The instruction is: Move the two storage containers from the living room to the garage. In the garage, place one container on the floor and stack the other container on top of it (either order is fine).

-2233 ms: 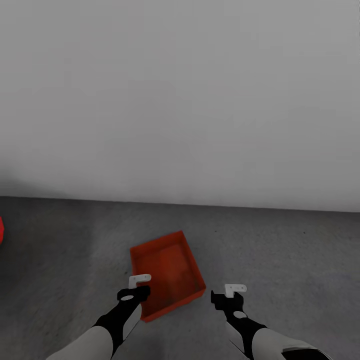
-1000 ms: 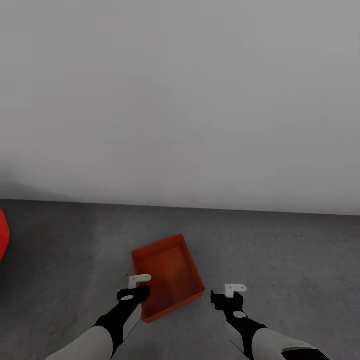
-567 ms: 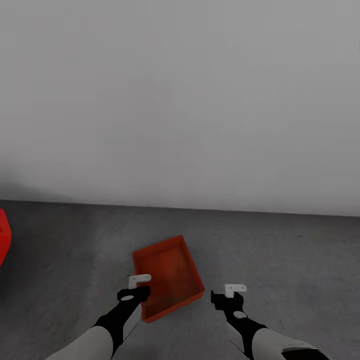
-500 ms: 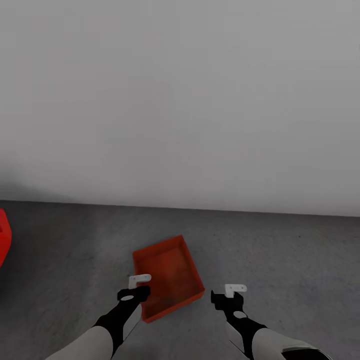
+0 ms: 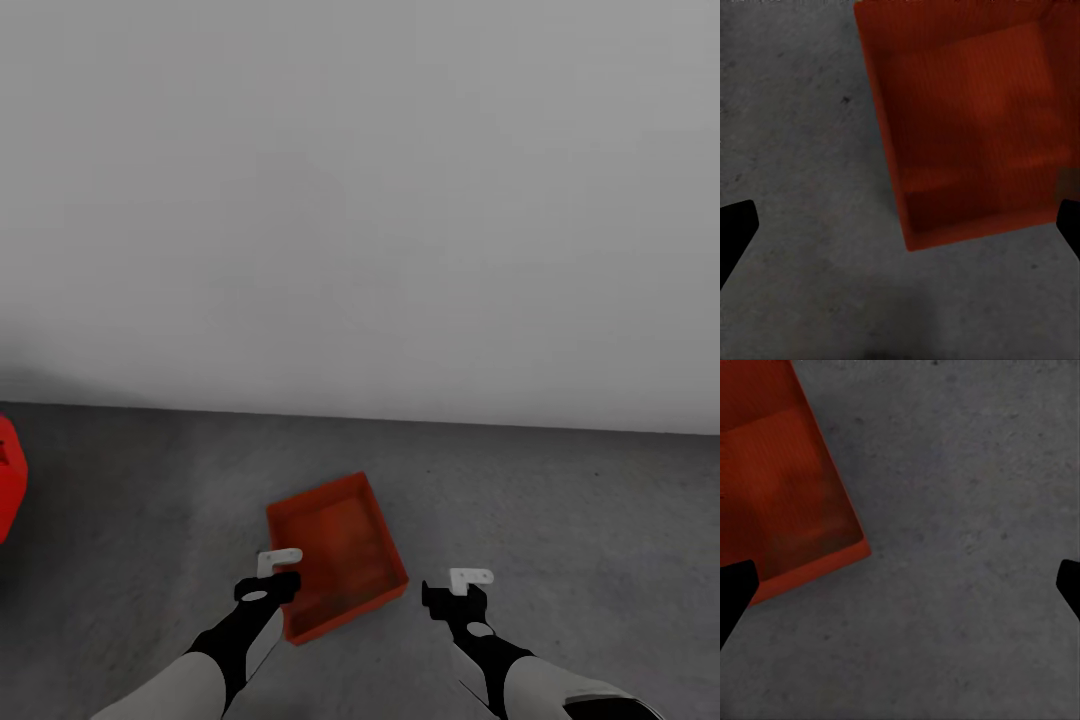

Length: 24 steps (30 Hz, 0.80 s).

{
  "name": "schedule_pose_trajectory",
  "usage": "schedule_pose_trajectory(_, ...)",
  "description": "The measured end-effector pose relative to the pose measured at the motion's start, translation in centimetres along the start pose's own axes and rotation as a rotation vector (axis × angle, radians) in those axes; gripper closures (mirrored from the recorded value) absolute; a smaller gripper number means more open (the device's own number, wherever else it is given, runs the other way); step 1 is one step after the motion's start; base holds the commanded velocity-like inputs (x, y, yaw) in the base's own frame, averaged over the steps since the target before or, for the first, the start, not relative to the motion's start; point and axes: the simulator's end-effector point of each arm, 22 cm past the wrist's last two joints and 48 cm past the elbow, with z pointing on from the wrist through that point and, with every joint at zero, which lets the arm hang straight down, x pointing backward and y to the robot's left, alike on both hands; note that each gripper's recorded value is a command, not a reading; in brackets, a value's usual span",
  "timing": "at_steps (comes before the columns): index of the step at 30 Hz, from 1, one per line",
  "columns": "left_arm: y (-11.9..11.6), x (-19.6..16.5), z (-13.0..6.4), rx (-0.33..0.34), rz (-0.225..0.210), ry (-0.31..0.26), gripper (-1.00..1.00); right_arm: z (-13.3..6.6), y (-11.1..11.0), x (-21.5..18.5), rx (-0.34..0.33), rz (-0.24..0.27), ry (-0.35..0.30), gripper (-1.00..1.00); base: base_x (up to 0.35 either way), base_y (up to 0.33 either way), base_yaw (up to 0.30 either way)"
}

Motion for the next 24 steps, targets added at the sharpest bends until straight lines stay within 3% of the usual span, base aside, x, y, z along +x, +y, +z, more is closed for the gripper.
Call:
schedule_pose_trajectory(7,0.1,-0.3,-0.8,0.0,0.002,-0.001,-1.0,-0.8,0.0,-0.4,0.0,0.0,0.0,-1.0,0.0,0.0,0.0)
schedule_pose_trajectory(24,0.3,0.6,-0.8,-0.003,0.006,0.018,-1.0,-0.7,-1.0,-0.3,0.013,-0.004,0.005,-1.0,0.0,0.0,0.0)
